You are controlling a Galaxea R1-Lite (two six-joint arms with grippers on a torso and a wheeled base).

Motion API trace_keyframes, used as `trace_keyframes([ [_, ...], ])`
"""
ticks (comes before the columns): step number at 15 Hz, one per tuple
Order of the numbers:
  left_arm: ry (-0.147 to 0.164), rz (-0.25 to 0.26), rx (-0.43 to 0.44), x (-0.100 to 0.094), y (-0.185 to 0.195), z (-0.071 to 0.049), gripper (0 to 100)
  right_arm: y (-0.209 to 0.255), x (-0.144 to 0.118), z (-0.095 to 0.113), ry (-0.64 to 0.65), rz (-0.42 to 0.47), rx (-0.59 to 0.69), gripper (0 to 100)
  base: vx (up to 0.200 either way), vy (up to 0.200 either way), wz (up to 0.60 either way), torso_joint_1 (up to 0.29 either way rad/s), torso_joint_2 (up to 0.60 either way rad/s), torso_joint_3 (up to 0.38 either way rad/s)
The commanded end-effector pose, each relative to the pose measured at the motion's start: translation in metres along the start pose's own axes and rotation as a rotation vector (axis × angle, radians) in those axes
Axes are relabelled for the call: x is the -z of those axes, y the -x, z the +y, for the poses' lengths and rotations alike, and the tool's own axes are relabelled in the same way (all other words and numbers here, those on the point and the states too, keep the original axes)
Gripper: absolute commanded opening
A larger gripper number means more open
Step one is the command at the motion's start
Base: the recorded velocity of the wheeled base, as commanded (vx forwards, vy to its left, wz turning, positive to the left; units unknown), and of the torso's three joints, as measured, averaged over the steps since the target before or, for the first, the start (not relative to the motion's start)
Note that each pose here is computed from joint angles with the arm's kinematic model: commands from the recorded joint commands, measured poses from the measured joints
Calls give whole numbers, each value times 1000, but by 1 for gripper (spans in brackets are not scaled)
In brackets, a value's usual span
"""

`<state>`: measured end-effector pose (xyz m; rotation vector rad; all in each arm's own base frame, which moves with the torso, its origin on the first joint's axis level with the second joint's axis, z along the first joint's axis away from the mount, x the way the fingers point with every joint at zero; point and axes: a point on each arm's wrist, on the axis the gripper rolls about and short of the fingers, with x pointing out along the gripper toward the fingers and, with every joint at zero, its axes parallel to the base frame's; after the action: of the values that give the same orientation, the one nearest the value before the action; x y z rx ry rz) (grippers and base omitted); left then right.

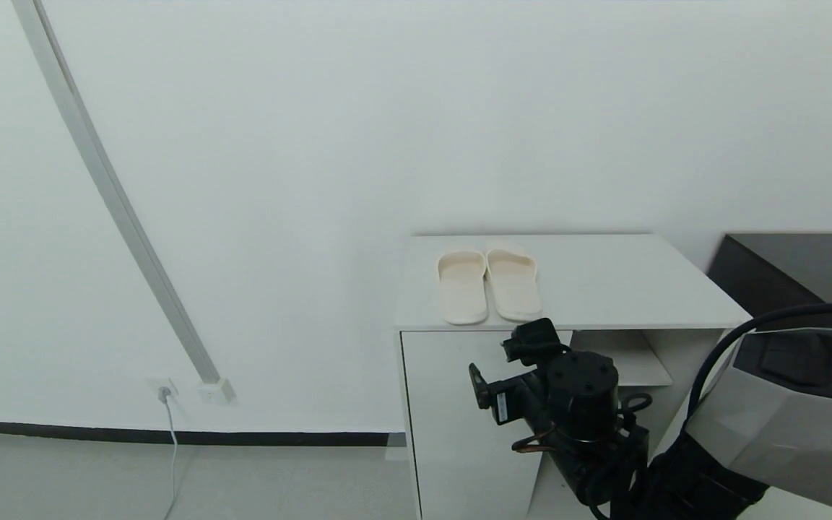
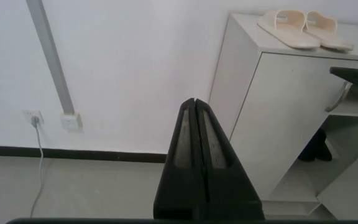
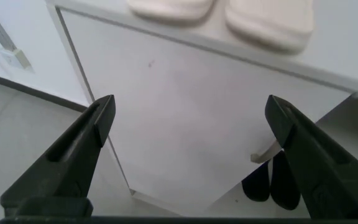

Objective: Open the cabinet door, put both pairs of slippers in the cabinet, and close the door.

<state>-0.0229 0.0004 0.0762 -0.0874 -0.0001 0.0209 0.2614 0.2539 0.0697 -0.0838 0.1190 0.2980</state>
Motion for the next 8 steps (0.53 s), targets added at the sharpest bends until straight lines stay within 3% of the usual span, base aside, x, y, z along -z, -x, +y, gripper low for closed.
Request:
trace_keyframes([
  [1, 0, 0, -2, 0, 0, 0, 0, 2, 2, 0, 6, -6, -25, 100, 0, 0, 0, 144, -383, -159],
  [4, 0, 1, -1, 0, 0, 0, 0, 2, -2, 1, 29, -26, -41, 100, 0, 0, 0, 12, -37, -19],
  [5, -3, 1, -1, 0, 0, 0, 0, 1, -15, 1, 24, -56, -39, 100, 0, 0, 0, 0, 0, 0],
  [8, -5, 1, -1, 0, 0, 0, 0, 11, -71, -4, 40, -4, -38, 100, 0, 0, 0, 0, 0, 0],
])
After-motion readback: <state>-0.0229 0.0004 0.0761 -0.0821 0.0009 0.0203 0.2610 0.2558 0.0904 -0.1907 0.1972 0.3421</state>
